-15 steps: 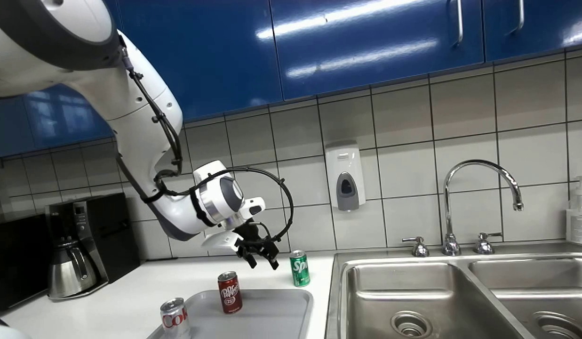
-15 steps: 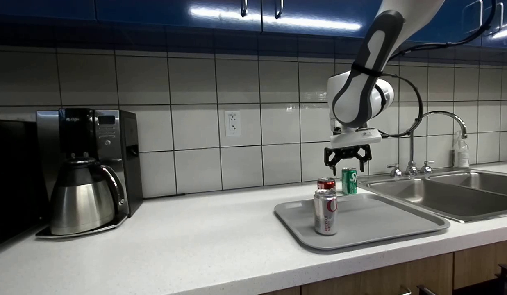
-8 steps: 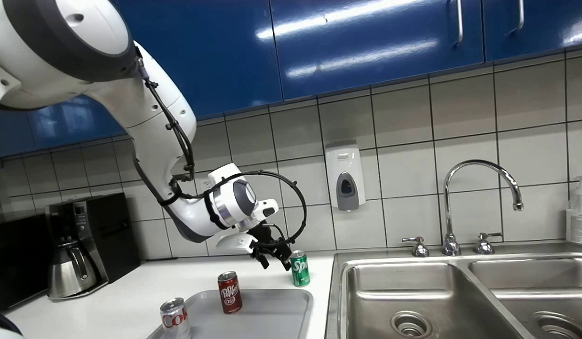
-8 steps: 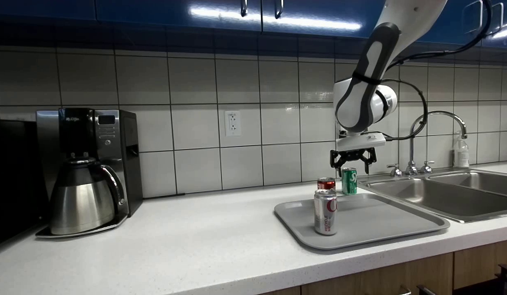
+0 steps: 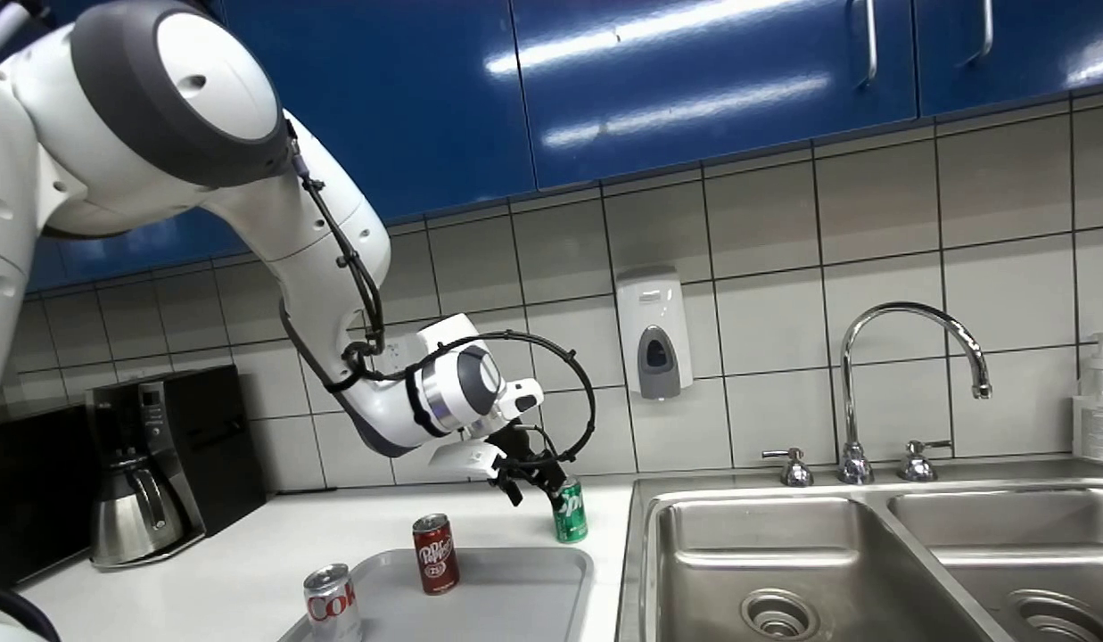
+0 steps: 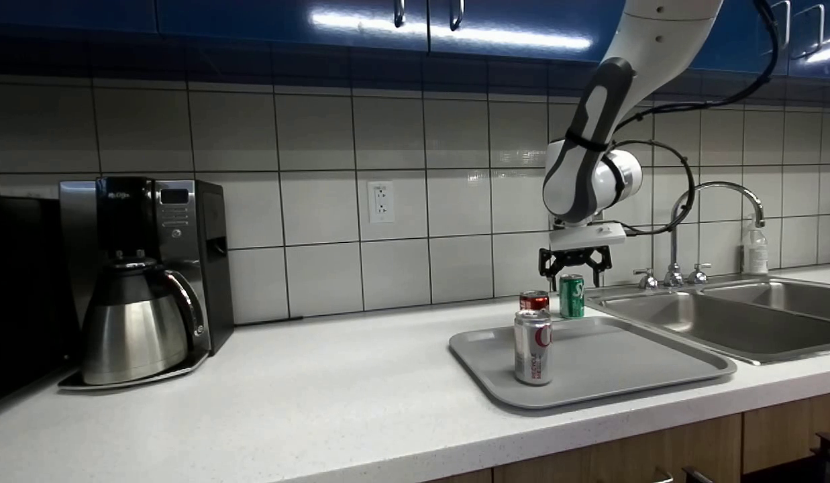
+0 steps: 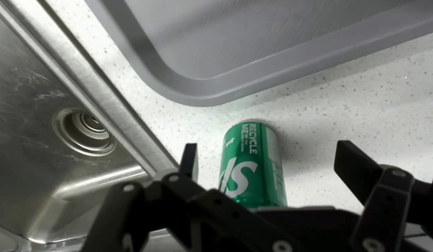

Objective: Put the cans on the grey tray

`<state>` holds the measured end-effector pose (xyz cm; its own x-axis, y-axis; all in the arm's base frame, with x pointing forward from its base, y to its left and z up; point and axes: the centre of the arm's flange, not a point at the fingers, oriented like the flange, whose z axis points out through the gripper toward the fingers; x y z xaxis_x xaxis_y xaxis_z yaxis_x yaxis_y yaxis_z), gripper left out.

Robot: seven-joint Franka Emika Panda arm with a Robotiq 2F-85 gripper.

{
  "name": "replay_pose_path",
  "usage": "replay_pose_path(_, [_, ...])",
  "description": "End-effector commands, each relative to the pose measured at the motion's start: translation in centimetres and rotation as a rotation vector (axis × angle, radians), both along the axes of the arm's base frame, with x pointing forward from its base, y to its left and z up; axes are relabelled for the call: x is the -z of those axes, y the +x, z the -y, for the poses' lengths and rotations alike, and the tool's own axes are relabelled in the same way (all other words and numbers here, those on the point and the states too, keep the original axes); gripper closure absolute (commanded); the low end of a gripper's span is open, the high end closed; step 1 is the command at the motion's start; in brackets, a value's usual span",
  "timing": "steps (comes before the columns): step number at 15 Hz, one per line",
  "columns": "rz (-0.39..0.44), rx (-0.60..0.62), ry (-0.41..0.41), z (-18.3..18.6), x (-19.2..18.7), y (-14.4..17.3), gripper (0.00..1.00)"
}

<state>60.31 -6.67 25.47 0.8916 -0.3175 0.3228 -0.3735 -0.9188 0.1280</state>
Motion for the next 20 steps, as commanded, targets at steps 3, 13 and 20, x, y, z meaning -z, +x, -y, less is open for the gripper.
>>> replay_pose_path(3, [0.018,-0.024,0.007,1.3,0.6,2.8,0.00])
replay_pose_path(13, [0.032,-0.033,0.007,2.7,1.7,5.1,0.00])
replay_pose_path(20, [0.041,-0.035,0.007,3.5,1.8,5.9,0.00])
